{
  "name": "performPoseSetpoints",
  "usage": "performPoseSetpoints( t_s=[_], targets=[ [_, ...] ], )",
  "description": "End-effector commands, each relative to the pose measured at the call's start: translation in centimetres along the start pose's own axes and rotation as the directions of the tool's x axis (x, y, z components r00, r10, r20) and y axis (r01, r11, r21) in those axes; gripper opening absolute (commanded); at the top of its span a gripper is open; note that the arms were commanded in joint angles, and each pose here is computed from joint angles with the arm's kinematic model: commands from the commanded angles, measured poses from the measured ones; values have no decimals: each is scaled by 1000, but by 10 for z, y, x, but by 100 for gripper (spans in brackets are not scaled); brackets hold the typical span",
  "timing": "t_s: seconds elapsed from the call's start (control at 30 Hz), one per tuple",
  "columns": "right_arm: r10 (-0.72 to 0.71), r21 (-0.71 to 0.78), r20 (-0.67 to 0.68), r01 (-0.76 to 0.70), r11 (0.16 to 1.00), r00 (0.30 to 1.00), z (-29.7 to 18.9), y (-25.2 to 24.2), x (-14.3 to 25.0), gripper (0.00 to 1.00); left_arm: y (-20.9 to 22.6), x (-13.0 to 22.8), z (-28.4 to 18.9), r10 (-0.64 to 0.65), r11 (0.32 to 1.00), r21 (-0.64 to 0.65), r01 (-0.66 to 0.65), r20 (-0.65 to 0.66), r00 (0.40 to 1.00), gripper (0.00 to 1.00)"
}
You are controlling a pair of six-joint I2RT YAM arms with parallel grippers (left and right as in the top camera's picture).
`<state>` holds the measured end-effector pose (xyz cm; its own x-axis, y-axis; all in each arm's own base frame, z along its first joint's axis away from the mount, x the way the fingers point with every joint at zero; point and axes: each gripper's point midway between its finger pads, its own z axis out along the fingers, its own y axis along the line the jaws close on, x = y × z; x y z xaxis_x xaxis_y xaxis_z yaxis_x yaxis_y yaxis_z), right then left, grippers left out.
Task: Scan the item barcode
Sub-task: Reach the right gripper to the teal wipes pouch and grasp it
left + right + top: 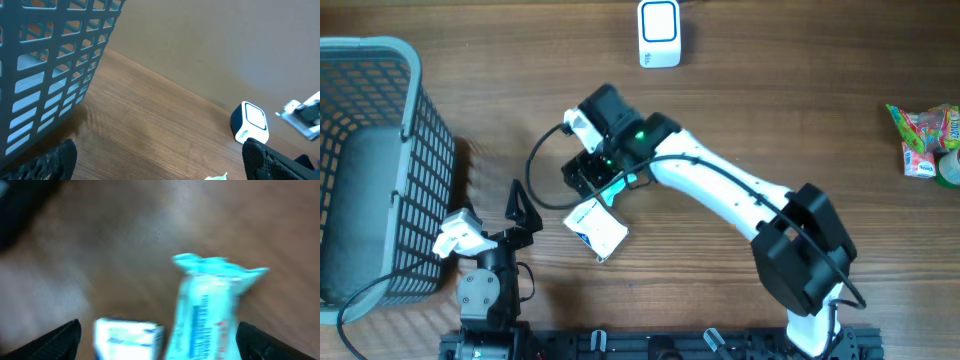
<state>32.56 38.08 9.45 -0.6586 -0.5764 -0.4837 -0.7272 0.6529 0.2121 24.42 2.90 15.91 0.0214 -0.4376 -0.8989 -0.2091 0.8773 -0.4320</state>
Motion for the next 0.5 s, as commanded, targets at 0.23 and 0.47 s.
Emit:
performPoseSetpoints(
  t_s=[0.23,0.47],
  targets=[
    [167,129,-25,-162,978,986,54,-35,18,100,1,1,0,-6,1000,0,6,0,1000,100],
    [317,311,-32,-292,904,948,65,-68,42,90,1,1,0,-5,1000,0,5,0,1000,100]
  ],
)
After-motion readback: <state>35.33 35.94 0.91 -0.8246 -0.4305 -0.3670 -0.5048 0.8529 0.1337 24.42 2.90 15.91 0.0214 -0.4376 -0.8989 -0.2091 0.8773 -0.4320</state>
